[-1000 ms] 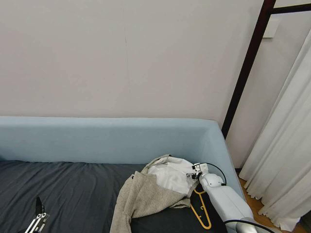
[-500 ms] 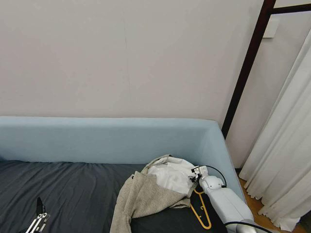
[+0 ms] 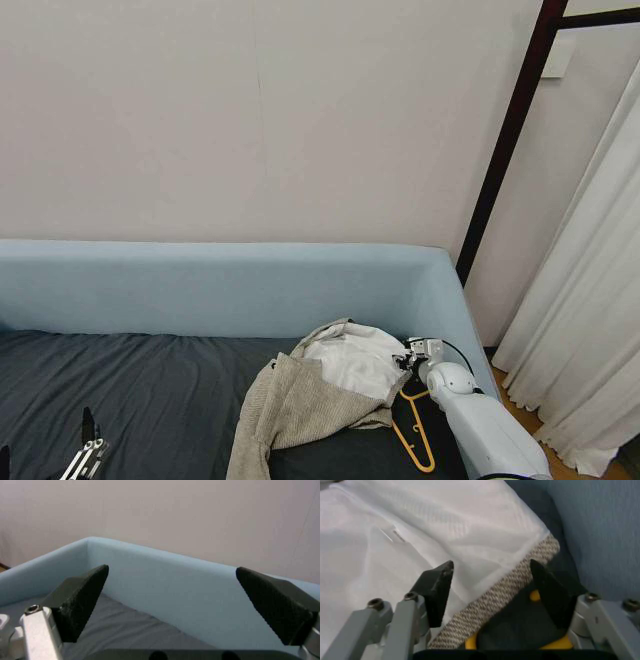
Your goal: Pick up the clothes from the sofa and hang them on the clothes hanger.
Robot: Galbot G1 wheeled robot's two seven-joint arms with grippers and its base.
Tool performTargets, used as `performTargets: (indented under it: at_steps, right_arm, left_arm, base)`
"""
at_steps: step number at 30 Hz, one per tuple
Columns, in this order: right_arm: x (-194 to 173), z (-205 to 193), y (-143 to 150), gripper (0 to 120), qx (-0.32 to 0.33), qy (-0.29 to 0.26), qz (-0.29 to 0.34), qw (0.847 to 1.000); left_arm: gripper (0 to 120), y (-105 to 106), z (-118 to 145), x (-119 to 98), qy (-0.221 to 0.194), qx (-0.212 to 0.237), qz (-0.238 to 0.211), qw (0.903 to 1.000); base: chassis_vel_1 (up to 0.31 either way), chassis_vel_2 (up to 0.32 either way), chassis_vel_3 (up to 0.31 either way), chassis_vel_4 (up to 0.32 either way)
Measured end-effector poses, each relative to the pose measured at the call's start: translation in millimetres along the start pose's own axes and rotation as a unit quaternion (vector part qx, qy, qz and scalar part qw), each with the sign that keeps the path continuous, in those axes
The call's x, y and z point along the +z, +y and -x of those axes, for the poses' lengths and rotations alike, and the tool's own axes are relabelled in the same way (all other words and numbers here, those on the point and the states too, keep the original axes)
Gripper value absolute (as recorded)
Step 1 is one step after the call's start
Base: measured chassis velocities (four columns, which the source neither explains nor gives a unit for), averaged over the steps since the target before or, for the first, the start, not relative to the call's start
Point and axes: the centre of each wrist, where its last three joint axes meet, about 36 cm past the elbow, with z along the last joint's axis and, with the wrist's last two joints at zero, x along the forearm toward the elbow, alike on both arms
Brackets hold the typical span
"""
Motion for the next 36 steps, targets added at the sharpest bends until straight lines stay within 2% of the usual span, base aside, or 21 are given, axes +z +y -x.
performTargets:
  at_steps: [1,2,6,7,9,18,21,22,26,28,29,31,33,36]
  right_arm:
    - [1,-1,0,73,0.001,0.004,0.015,1.0]
    - [1,-1,0,73,0.001,0.004,0.015,1.0]
    - [1,-4,7,90,-0.009,0.002,0.074,0.997]
    - [1,-4,7,90,-0.009,0.002,0.074,0.997]
    - [3,-2,9,98,-0.009,0.003,0.097,0.995]
    - [18,9,-6,100,-0.003,0.0,0.113,0.994]
    - [15,10,-3,90,-0.017,-0.011,0.122,0.992]
    - [15,10,-3,90,-0.017,-0.011,0.122,0.992]
    - [13,12,-3,72,-0.024,-0.017,0.129,0.991]
    - [13,12,-3,70,-0.025,-0.017,0.13,0.991]
    - [13,12,-4,63,-0.025,-0.017,0.132,0.991]
    - [14,13,-5,59,-0.026,-0.017,0.133,0.991]
    - [15,13,-6,48,-0.027,-0.019,0.133,0.991]
    - [16,14,-6,39,-0.026,-0.021,0.131,0.991]
  left_arm:
    - [100,0,0,0,0.0,0.0,0.0,1.0]
    - [100,0,0,0,0.0,0.0,0.0,1.0]
    - [100,0,0,1,0.002,0.0,0.001,1.0]
    - [100,0,0,1,0.002,0.0,0.001,1.0]
    - [100,-1,0,2,0.002,0.0,0.0,1.0]
    - [100,2,-2,0,0.002,0.0,0.004,1.0]
    - [100,2,-2,0,0.002,-0.001,0.004,1.0]
    - [100,2,-2,0,0.002,-0.001,0.004,1.0]
    - [100,1,-3,-5,-0.002,-0.001,0.004,1.0]
    - [100,1,-3,-6,-0.003,-0.001,0.004,1.0]
    - [100,2,-3,-7,-0.003,-0.001,0.006,1.0]
    - [100,2,-3,-7,-0.004,-0.002,0.007,1.0]
    - [100,2,-4,-8,-0.004,-0.003,0.007,1.0]
    - [100,2,-4,-8,-0.004,-0.003,0.007,1.0]
  base:
    - [0.0,0.0,0.0,0.0]
    - [0.0,0.0,0.0,0.0]
    - [0.0,0.0,0.0,0.0]
    - [0.0,0.0,0.0,0.0]
    - [0.0,0.0,0.0,0.0]
    - [0.0,0.0,0.0,0.0]
    - [0.0,0.0,0.0,0.0]
    - [0.0,0.0,0.0,0.0]
    - [0.0,0.0,0.0,0.0]
    - [0.0,0.0,0.0,0.0]
    - [0.0,0.0,0.0,0.0]
    - [0.0,0.0,0.0,0.0]
    - [0.0,0.0,0.0,0.0]
    - [0.0,0.0,0.0,0.0]
